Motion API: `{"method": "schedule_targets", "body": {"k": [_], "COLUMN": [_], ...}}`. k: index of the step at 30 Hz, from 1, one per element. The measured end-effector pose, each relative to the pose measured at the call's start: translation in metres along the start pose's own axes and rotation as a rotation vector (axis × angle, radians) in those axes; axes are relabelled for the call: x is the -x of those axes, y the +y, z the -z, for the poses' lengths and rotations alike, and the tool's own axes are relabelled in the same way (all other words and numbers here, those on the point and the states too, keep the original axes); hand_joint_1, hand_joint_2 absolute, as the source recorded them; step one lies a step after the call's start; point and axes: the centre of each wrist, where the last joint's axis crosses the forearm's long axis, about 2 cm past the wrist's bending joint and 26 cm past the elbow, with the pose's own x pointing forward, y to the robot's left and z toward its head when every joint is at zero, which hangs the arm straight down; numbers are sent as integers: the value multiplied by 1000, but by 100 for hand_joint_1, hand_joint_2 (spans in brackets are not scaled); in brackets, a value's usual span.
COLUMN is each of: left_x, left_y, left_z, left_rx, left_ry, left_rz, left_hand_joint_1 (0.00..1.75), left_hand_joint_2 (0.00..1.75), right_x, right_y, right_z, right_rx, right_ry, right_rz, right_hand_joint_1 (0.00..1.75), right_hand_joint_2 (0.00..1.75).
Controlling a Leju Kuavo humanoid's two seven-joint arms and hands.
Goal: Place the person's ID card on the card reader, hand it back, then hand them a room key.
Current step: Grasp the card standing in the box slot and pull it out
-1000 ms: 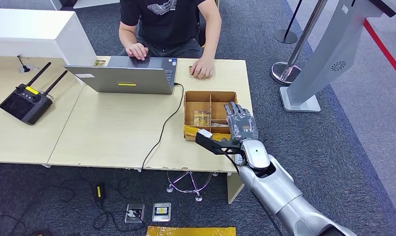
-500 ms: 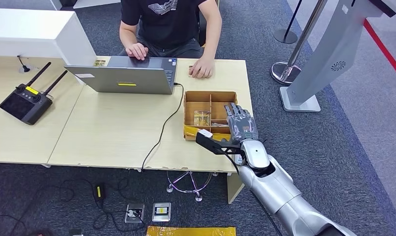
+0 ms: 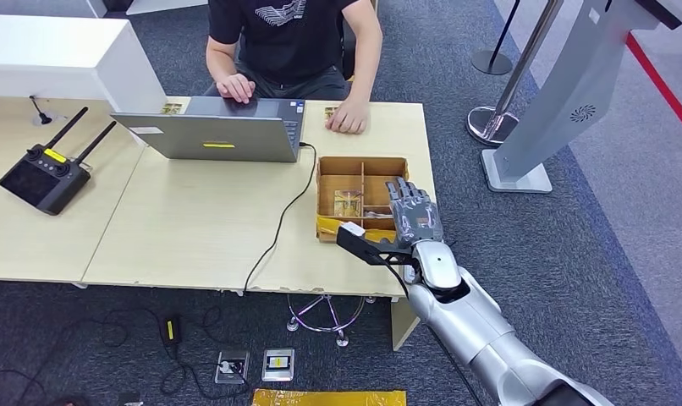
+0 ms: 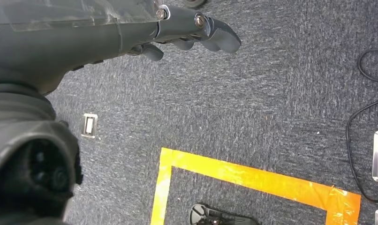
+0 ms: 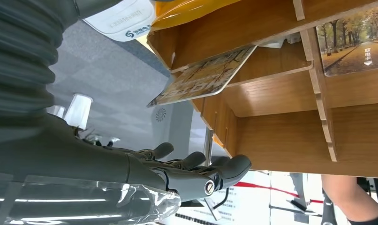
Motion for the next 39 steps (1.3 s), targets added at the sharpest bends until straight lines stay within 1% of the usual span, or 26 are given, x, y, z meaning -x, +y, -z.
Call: {"method": "schedule_targets", "body": {"k": [7, 21, 39], "left_x": [1, 2, 1], "left_y": [0, 0, 0], "left_z": [0, 0, 0], "left_rx": [-3, -6, -7], "left_ry": [4, 5, 4], "left_rz": [-6, -5, -5], "left_hand_joint_1": [0, 0, 0], "left_hand_joint_2": [0, 0, 0], "right_x": [3, 12, 10], "right_y": [2, -4, 2], "right_z": [2, 9, 9], "right_rx": [3, 16, -8], "right_ry": [9, 29, 32], "right_rz": [-7, -27, -30], "right_hand_joint_1": [0, 0, 0], "right_hand_joint_2": [175, 175, 175]}}
